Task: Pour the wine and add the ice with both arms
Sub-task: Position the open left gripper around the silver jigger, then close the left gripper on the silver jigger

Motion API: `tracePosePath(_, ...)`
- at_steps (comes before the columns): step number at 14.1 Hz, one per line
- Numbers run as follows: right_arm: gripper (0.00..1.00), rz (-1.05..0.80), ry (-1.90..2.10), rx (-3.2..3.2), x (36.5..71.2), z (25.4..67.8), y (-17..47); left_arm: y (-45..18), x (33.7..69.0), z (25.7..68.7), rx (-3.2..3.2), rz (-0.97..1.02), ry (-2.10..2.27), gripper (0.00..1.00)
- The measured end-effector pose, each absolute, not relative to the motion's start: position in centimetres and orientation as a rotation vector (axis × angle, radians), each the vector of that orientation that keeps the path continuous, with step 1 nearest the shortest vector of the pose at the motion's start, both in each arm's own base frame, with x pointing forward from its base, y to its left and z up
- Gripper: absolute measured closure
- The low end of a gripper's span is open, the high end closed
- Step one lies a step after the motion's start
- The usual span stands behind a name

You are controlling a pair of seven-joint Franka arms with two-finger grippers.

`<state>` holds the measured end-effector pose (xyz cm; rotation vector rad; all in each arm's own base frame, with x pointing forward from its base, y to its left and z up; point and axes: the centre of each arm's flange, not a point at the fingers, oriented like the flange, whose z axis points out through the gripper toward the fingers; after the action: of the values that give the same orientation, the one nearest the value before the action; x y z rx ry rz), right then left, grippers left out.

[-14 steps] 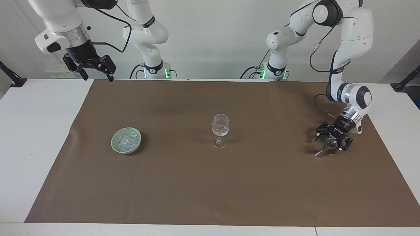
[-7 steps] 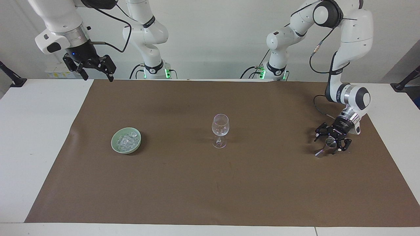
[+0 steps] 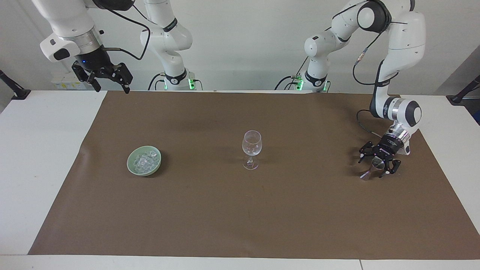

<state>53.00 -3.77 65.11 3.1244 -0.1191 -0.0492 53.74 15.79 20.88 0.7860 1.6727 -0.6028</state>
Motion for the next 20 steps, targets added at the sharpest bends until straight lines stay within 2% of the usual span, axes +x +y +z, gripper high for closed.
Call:
tracePosePath(8, 0.0, -0.049, -0.119, 3.124, 53.0, 65.11, -3.77, 15.51, 53.95, 21.0, 0.769, -0.604, 1.663, 0.12)
tracePosePath(14, 0.0, -0.049, -0.119, 3.124, 53.0, 65.11, -3.77, 15.57, 53.94, 21.08, 0.766, -0.607, 1.654, 0.16)
tracePosePath(16, 0.0, -0.049, -0.119, 3.124, 53.0, 65.11, -3.77, 15.7, 53.91, 21.09, 0.765, -0.604, 1.654, 0.22)
tracePosePath(18, 0.0, -0.049, -0.119, 3.124, 52.99, 65.11, -3.77, 15.8, 53.88, 21.09, 0.764, -0.602, 1.653, 0.42)
tracePosePath(20, 0.0, -0.049, -0.119, 3.124, 53.0, 65.11, -3.77, 15.85, 53.86, 21.1, 0.765, -0.601, 1.652, 0.44)
